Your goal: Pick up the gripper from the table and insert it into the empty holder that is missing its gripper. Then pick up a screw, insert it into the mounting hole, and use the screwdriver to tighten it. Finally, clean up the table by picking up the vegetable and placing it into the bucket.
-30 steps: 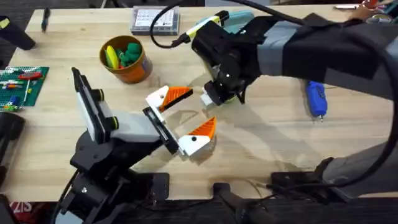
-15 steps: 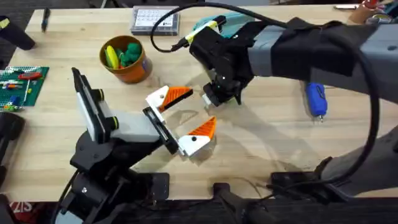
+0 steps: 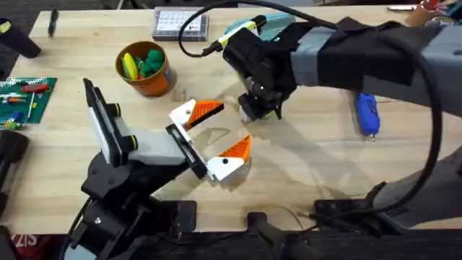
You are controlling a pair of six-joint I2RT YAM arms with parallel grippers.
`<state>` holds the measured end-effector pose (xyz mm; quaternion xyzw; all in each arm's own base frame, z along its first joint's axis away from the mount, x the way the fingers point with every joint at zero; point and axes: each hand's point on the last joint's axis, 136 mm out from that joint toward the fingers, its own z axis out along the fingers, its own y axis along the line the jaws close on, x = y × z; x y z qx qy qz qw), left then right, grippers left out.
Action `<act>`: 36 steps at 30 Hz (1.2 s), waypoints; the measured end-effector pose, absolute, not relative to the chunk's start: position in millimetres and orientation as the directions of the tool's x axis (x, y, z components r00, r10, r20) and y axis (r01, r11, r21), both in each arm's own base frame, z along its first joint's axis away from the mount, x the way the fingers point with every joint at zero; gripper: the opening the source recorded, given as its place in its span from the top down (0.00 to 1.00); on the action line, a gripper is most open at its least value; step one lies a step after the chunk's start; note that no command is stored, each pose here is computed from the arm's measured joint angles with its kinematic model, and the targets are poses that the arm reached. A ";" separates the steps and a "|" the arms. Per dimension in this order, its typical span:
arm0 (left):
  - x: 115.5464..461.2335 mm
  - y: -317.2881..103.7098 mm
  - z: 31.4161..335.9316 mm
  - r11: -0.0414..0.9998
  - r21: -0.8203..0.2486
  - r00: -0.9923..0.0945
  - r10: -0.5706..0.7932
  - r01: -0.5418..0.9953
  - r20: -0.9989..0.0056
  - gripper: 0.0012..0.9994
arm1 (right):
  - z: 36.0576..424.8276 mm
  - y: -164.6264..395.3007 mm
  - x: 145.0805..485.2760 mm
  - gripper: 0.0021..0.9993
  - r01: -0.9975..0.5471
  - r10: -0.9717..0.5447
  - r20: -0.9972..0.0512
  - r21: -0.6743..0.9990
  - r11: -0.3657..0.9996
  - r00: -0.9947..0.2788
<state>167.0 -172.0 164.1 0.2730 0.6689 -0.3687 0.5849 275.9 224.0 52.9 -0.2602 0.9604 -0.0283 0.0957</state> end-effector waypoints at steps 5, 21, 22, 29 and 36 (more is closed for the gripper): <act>167.0 -172.0 164.0 0.579 -0.174 -0.167 -0.066 0.796 -0.984 0.02 | 53.2 224.1 276.1 0.75 -0.494 -0.505 -0.171 -0.104 0.863 -0.846; 167.0 -172.0 164.0 0.579 -0.174 -0.167 -0.066 0.796 -0.984 0.02 | 55.2 221.5 273.9 0.88 -0.494 -0.505 -0.154 -0.107 0.863 -0.849; 167.0 -172.0 164.0 0.579 -0.174 -0.167 -0.066 0.796 -0.984 0.02 | 55.2 221.5 273.8 0.89 -0.494 -0.505 -0.154 -0.107 0.863 -0.849; 167.0 -172.0 164.0 0.579 -0.174 -0.167 -0.066 0.796 -0.984 0.02 | 55.6 221.7 274.3 1.00 -0.492 -0.503 -0.156 -0.107 0.864 -0.850; 167.0 -172.0 164.1 0.579 -0.174 -0.167 -0.066 0.796 -0.984 0.02 | 55.6 221.6 274.3 1.00 -0.491 -0.502 -0.156 -0.107 0.864 -0.850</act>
